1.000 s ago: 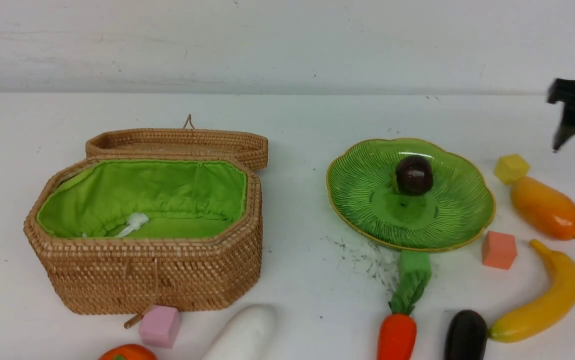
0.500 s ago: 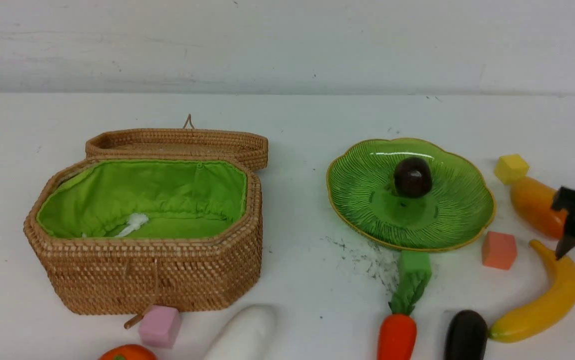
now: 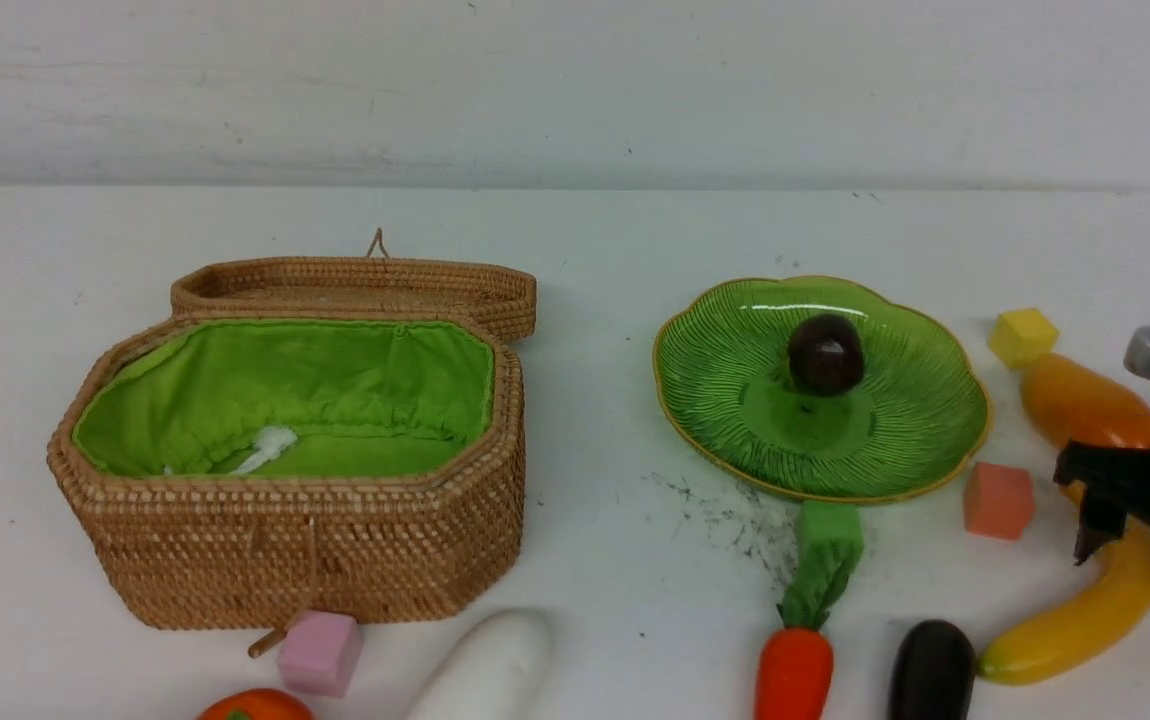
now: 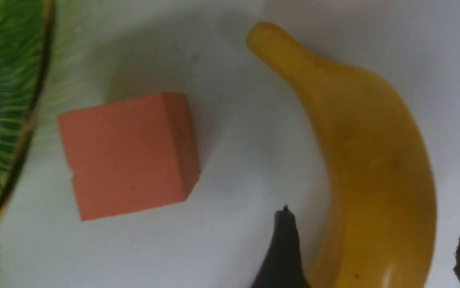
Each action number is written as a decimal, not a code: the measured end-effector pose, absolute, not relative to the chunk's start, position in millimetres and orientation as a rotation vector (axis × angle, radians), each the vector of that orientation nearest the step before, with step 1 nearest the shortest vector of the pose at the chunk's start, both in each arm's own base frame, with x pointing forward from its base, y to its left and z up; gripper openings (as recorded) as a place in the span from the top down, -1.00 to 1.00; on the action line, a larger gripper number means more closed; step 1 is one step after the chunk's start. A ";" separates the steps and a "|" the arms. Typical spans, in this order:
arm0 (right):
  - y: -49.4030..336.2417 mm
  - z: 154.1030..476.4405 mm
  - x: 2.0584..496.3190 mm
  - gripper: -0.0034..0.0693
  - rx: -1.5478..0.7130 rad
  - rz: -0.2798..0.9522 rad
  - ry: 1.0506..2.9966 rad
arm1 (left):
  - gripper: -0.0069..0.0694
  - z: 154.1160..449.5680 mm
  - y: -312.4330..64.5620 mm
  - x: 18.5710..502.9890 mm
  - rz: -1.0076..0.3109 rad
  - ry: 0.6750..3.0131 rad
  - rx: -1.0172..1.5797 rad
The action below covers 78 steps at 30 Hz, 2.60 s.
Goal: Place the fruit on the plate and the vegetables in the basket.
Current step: Use the right arm to grab a banana and put it into the right plate, then use the right arm to grab a mango and put it into the right plate
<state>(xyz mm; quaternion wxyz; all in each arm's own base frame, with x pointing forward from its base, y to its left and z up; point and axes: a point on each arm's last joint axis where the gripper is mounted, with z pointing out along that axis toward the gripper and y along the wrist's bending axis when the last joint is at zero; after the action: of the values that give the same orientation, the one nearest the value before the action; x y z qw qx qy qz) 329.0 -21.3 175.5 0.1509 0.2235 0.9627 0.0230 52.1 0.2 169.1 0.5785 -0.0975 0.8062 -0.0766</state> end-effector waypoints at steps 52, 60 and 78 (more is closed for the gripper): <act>49.0 214.1 472.3 -0.90 -0.170 0.245 2.653 | 0.19 169.1 0.2 52.1 -0.179 1.886 -0.228; 37.1 259.6 463.2 -0.87 -0.217 0.186 2.628 | 0.19 169.1 0.2 52.1 -0.179 1.886 -0.228; -28.9 273.4 448.4 -0.47 -0.636 -0.048 2.656 | 0.19 169.1 0.2 52.1 -0.179 1.886 -0.228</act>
<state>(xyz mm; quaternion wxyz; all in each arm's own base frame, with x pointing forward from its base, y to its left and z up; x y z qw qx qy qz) 448.4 -28.9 273.4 0.2037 -0.2280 0.9520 -0.0171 52.1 0.2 169.1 0.5785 -0.0975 0.8062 -0.0766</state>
